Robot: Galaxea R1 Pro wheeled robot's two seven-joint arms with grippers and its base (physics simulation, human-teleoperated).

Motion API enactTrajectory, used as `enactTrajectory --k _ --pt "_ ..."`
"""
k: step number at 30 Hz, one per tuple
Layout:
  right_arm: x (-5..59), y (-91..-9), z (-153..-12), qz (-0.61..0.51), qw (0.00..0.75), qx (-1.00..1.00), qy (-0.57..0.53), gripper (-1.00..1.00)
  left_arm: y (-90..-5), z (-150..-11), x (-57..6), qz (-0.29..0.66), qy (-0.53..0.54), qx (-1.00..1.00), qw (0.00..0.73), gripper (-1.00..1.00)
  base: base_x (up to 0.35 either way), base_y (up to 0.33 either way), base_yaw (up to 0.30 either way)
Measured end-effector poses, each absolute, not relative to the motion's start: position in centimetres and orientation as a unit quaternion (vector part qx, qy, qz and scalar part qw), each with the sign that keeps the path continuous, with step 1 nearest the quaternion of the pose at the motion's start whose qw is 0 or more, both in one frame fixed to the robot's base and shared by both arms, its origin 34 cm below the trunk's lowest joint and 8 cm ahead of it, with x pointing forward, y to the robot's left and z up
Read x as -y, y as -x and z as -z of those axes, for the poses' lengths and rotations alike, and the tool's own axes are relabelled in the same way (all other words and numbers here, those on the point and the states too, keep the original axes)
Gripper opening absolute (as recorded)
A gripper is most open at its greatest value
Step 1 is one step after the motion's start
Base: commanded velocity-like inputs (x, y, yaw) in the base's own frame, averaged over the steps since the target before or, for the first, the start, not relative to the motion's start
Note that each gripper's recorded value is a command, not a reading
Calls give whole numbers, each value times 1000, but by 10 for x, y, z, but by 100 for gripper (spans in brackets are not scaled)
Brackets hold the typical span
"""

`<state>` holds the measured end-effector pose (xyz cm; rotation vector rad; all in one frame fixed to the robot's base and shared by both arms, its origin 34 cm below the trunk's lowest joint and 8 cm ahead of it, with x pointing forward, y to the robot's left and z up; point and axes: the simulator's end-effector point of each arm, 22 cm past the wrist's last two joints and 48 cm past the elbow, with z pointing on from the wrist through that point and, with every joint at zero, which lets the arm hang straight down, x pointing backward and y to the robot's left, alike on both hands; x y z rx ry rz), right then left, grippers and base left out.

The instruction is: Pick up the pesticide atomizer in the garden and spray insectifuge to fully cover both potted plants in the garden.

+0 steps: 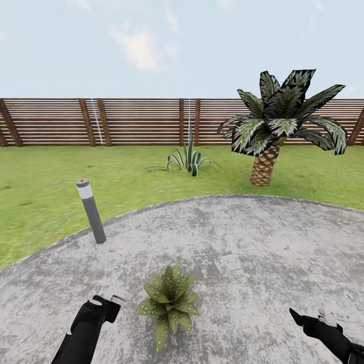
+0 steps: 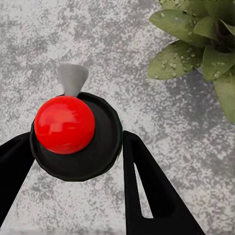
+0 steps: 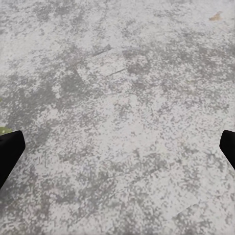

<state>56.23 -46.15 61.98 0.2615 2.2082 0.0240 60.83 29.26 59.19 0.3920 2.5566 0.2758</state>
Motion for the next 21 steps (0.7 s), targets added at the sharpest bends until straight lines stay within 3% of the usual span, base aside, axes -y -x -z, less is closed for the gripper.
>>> enactTrajectory --k 8,21 --pt "462 -562 -620 -10 443 -890 -105 100 -608 -592 -293 -102 -145 -947 267 -100 0 -2 31" --pt "462 -562 -620 -9 443 -890 -105 100 -608 -592 -293 -103 -145 -947 267 -100 104 -221 250"
